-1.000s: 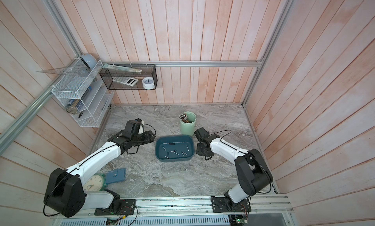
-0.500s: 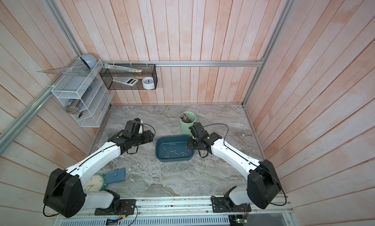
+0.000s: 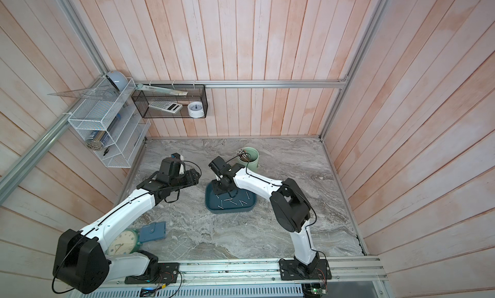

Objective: Take out the screws from the storage box
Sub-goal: Pick up the screw from the storage box.

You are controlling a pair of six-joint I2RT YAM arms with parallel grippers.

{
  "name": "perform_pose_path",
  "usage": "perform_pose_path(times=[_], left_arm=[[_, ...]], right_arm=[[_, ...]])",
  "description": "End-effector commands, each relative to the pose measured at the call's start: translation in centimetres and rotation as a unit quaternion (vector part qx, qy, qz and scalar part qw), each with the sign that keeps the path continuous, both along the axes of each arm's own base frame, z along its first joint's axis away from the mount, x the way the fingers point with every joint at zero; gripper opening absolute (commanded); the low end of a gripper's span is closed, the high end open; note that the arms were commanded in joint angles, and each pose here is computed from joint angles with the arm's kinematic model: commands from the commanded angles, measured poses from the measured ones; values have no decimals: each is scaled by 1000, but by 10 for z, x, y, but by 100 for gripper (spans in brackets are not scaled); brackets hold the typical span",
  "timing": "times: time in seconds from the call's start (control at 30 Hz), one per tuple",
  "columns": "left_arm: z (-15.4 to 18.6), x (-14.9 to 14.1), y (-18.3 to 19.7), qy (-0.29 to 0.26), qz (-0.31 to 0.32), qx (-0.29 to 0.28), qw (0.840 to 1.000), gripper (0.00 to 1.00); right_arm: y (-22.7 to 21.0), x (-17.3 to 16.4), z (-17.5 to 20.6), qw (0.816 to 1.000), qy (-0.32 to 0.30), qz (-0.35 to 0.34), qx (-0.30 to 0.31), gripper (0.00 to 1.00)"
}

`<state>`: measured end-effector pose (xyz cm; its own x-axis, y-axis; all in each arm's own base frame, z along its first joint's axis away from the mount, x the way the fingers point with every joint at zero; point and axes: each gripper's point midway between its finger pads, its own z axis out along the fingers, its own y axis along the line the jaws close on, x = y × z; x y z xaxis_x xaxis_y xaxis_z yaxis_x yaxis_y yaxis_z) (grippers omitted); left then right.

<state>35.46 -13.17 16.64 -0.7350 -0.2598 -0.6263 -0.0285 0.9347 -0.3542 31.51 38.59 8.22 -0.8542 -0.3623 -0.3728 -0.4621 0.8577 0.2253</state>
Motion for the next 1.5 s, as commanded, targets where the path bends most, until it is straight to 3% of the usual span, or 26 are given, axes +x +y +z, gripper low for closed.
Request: perform_pose_path(times=[0.0,0.43,1.03,1.17,1.3,1.47], left_arm=[[6,2,5,-13,11,1,1000,74],[3,4,6,-5,14,-11,1000,74],[-3,5,7,2,15,-8,1000,75],[-4,5,6,2,14,-7,1000,75],[-4,5,5,3,11,-11,1000,75],[-2,5,3,3,7,-16,1000,75]], right_arm=[[6,-8,-10,999,22,24,-23,32],[13,-18,-50,994,46,48,-91,29],[-18,-12,-87,980,40,23,-194,18],[-22,-9,-89,977,35,16,-208,10],[-19,-6,-73,981,26,13,-190,4],[-3,-5,-33,994,2,6,-111,1]])
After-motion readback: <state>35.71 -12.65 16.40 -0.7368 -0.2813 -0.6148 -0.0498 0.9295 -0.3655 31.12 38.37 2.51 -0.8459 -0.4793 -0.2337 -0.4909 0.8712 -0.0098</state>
